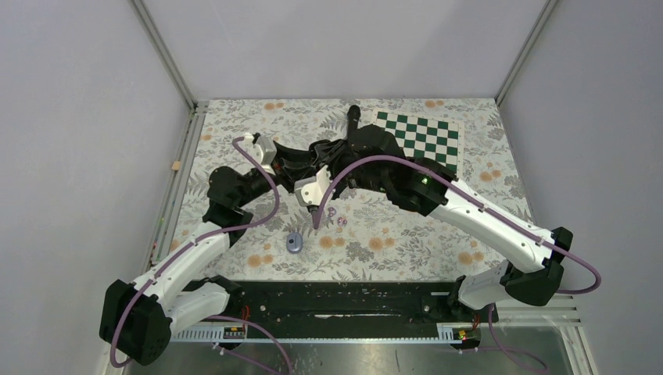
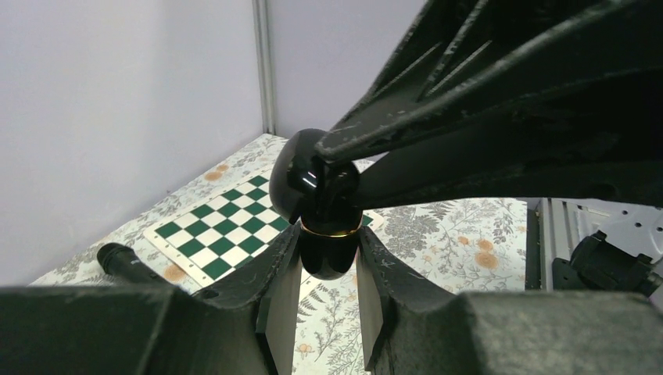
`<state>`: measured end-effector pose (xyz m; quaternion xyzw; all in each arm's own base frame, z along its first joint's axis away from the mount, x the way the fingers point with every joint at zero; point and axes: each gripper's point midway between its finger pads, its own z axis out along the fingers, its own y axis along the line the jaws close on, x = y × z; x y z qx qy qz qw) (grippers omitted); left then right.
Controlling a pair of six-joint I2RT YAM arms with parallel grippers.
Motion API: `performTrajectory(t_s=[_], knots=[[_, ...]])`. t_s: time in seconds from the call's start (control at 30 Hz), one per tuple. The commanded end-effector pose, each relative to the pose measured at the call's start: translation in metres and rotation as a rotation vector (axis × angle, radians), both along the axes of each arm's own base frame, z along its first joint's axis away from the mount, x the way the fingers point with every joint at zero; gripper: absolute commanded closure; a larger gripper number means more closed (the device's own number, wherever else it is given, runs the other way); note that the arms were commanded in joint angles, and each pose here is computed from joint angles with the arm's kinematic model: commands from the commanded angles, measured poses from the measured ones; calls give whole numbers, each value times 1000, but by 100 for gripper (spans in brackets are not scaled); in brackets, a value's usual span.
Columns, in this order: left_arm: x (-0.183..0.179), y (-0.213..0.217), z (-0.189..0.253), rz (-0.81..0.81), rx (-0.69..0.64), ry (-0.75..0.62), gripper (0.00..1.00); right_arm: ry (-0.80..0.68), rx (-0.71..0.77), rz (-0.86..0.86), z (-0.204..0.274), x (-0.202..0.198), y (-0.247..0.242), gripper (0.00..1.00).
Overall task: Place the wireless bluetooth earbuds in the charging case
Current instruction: Insert the left earbud into the left side groove of the charging case.
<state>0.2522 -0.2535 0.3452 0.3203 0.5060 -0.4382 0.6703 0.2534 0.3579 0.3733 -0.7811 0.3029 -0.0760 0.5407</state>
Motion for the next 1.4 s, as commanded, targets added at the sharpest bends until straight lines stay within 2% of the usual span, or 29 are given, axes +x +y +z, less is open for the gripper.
performTrajectory(t_s=[0.0,0.23,0.67,0.93,1.17,1.37], knots=[[-1,13,47,64,-112,-126,100,26,-33,31,-16,-5,1,67],[-1,12,45,64,-104,-133,100,70,-64,25,-19,-6,-1,59],[2,11,39,66,-87,-128,100,124,-49,19,-6,-11,-9,57],[3,9,34,59,-75,-112,100,119,1,0,13,-13,-14,49],[6,8,32,50,-62,-78,100,123,117,-57,45,-9,-27,48],[14,18,24,73,-25,2,100,344,299,-226,66,22,-55,48]])
